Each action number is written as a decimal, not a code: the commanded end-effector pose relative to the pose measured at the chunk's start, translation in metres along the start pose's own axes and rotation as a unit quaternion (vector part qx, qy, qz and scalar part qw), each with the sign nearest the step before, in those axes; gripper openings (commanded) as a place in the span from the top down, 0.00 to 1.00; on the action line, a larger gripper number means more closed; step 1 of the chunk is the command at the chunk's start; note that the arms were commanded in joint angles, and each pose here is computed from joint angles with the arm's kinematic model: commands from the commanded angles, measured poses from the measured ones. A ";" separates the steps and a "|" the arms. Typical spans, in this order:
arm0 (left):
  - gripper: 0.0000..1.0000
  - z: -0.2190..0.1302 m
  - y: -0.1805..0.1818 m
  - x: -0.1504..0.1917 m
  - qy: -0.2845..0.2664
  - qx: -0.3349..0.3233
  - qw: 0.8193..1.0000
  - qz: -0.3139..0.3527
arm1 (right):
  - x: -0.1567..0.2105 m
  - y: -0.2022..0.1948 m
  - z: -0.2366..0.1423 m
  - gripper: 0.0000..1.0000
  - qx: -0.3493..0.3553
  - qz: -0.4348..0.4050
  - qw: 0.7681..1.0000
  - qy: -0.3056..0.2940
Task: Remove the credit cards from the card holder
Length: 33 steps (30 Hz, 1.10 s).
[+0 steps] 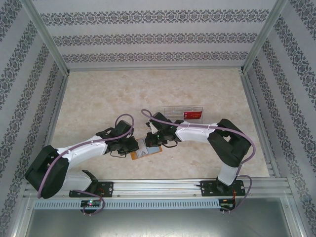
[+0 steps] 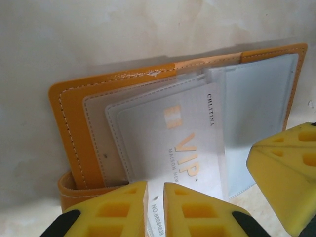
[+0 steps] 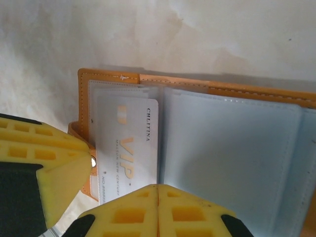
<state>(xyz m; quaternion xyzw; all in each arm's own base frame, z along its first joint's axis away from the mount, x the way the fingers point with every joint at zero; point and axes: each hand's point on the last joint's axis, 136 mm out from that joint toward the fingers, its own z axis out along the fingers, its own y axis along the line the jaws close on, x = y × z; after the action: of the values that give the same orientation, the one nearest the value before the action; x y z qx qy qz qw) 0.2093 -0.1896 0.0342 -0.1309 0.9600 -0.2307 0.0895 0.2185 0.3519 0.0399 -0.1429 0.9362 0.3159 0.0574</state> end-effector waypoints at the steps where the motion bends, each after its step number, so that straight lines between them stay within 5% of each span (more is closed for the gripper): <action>1: 0.83 0.007 0.001 0.000 0.003 0.007 1.000 -0.014 | -0.008 0.007 0.002 0.91 -0.015 0.010 1.000 -0.003; 28: 0.87 0.015 0.011 0.005 0.018 -0.027 0.999 -0.012 | -0.003 -0.004 0.016 0.81 -0.029 0.043 0.998 0.018; 33: 0.88 0.016 0.010 0.004 0.019 -0.028 0.999 -0.010 | -0.004 -0.006 0.012 0.99 -0.036 0.046 0.998 0.015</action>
<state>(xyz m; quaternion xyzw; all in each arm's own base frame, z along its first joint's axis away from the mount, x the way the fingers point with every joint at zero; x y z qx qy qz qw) 0.2097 -0.1910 0.0213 -0.1387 0.9624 -0.2214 0.0747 0.2227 0.3577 0.0265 -0.1152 0.9323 0.3418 0.0263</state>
